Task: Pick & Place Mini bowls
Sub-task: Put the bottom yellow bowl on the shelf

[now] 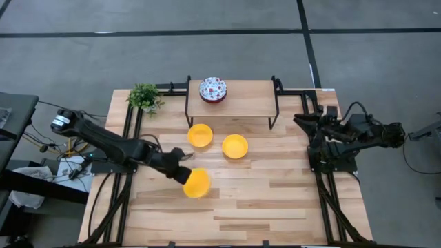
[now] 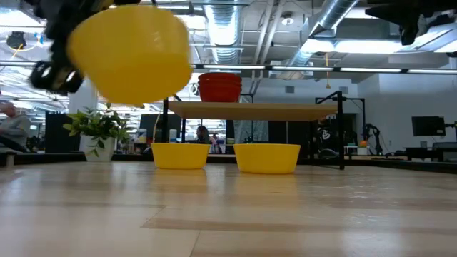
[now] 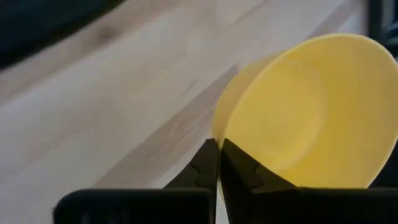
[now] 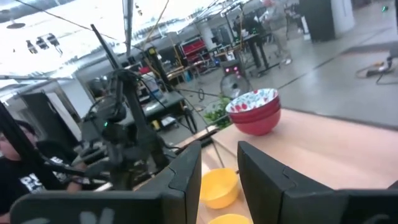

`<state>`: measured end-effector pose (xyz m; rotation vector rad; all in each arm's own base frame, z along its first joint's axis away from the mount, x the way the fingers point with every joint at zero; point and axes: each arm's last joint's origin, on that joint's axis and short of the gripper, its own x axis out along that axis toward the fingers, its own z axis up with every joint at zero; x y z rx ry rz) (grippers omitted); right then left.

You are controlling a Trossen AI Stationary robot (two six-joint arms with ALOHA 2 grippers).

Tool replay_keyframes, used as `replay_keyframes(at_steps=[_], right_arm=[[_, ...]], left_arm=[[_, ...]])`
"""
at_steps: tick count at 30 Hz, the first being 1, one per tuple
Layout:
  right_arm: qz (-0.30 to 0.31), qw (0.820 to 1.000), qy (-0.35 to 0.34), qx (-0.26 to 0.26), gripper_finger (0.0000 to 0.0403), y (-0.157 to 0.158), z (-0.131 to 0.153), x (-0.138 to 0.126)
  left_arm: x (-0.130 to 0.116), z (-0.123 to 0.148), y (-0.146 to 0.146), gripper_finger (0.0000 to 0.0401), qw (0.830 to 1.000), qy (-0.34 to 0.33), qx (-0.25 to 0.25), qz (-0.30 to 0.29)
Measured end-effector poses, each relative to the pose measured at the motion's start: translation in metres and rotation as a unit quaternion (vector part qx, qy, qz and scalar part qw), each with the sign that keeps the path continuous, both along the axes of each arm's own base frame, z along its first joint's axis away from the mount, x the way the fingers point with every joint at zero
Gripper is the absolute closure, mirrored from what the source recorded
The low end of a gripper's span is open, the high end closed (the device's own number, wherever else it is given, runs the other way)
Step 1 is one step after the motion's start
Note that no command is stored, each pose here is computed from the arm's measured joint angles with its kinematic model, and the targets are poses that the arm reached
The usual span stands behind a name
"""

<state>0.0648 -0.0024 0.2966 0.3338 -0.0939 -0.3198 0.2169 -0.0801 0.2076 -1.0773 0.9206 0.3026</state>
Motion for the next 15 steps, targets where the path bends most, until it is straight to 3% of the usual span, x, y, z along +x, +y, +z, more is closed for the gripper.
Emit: replay_keyframes(at_steps=[6,15], right_arm=[[0.008,1.000,0.017,0.009,0.0308,0.002,-0.002,0.009],[0.008,1.000,0.023,0.005,0.0308,0.005,0.000,0.026]], left_arm=[[0.010,0.038,0.022,0.0397,0.995,-0.083,0.038,0.032],[0.028,0.100,0.040,0.0397,0.978,-0.189,0.083,0.035]])
